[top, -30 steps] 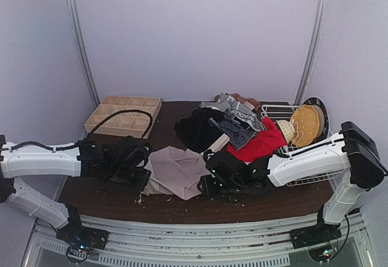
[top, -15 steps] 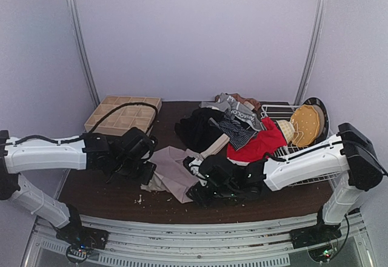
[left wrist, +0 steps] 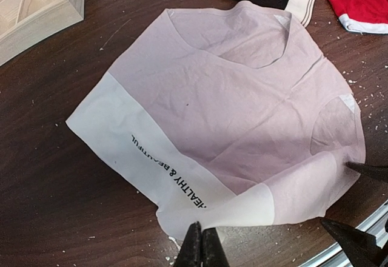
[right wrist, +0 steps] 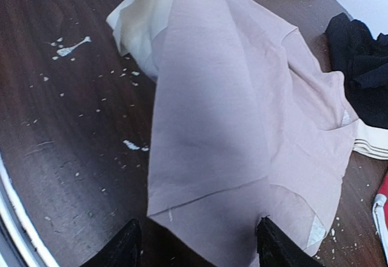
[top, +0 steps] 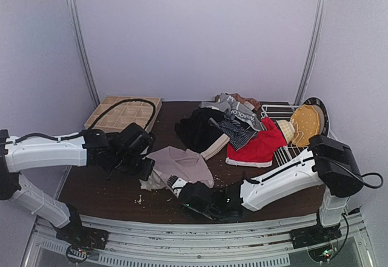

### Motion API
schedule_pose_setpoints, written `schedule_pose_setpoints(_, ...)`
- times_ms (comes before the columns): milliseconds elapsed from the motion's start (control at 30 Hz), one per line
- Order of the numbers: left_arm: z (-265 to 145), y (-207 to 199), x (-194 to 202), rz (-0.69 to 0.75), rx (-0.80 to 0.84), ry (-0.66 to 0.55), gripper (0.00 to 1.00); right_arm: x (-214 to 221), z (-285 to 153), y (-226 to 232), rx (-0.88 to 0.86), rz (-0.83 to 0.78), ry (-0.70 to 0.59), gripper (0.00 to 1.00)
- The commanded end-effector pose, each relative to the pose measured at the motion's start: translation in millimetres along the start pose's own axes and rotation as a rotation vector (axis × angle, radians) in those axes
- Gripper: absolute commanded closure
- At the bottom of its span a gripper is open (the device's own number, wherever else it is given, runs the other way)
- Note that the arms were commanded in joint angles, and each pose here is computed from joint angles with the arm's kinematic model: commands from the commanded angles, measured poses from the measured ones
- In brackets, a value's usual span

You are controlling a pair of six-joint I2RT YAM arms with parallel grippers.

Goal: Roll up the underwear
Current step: Pick up the underwear from the center of the board.

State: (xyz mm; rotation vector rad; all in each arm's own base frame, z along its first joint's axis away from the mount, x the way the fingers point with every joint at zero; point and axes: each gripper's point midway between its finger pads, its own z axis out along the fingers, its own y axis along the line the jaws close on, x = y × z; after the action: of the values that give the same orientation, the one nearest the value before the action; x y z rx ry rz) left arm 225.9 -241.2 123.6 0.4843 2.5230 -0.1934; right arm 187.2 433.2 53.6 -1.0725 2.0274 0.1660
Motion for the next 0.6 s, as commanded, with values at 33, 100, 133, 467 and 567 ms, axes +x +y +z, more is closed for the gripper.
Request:
schedule_pose_setpoints(33,-3.7,-1.0,-8.0,-0.015,0.009,-0.021,1.00,-17.6,3.5,-30.8,0.225,-0.027,-0.067,0.39)
schedule_pose_setpoints(100,-3.0,-1.4,-7.3,-0.017,0.012,-0.018,1.00,-20.1,3.1,-36.7,0.264,-0.028,-0.079,0.41)
schedule_pose_setpoints(133,-2.7,-1.6,-6.5,-0.017,0.013,-0.015,1.00,-21.6,2.6,-39.0,0.280,-0.029,-0.084,0.44)
schedule_pose_setpoints(467,-6.9,1.9,-6.1,-0.021,0.006,-0.022,1.00,-42.4,-19.1,-36.6,0.194,0.015,-0.171,0.80)
schedule_pose_setpoints(567,-9.4,3.4,-7.2,-0.023,0.003,-0.031,1.00,-44.9,-16.9,-34.6,0.189,-0.004,-0.149,1.00)
